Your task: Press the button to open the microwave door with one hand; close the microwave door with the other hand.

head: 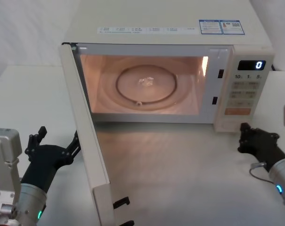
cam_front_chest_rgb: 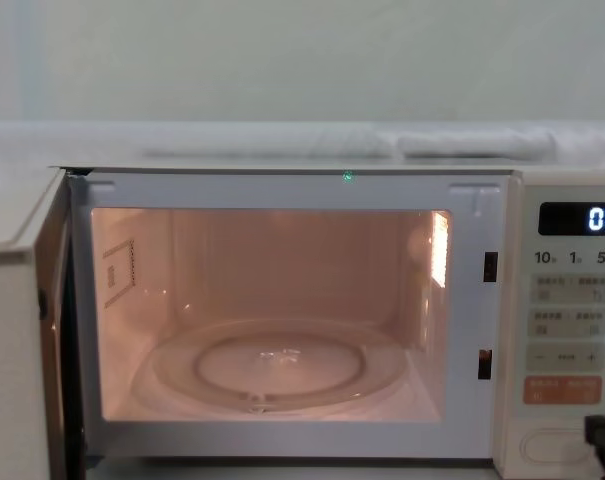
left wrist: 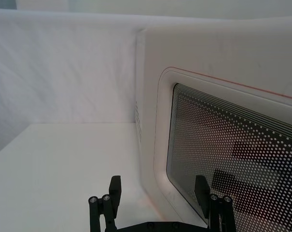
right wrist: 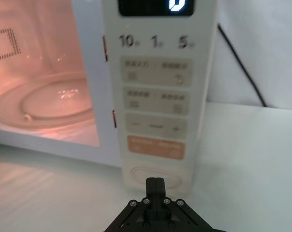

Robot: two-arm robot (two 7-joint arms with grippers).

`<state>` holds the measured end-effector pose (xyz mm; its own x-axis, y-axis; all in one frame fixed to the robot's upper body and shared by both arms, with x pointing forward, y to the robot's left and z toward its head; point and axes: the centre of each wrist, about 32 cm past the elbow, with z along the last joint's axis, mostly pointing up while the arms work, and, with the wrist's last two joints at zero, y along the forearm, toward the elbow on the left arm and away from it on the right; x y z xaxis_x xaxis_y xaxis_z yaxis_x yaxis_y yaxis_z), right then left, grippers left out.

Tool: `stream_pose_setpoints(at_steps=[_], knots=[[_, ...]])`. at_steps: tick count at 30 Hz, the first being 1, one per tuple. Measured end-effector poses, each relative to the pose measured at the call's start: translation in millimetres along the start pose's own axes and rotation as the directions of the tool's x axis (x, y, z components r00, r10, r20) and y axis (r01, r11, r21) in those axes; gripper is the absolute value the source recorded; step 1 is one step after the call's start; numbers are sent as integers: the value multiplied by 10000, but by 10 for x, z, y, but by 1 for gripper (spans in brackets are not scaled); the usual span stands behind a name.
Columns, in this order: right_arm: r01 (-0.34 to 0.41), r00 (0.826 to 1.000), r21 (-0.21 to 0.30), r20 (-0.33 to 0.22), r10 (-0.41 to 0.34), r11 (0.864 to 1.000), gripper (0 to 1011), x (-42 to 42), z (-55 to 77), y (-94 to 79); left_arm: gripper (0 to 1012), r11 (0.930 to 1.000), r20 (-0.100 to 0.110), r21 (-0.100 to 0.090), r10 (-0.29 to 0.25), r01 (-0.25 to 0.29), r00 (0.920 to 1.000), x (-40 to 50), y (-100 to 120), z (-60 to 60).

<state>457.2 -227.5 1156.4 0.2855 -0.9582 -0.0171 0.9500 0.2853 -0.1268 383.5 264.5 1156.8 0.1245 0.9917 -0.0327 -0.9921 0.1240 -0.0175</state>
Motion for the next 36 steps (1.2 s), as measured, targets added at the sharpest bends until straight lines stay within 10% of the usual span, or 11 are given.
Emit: stream_pose_setpoints(at_steps=[12,22,36], knots=[[699,9973,589,-258,-685,9958,0,273,118,-95,1001,10000,0,1,0,0,10000,0,0,0],[898,9922,1095,-967,-793,9899,0,709,207,-105,1001,10000,0,0,0,0,10000,0,0,0],[-396,9894,879,-1357,513,9953,0,879,213,-94,1001,10000,1,0,0,0,10000,0,0,0]])
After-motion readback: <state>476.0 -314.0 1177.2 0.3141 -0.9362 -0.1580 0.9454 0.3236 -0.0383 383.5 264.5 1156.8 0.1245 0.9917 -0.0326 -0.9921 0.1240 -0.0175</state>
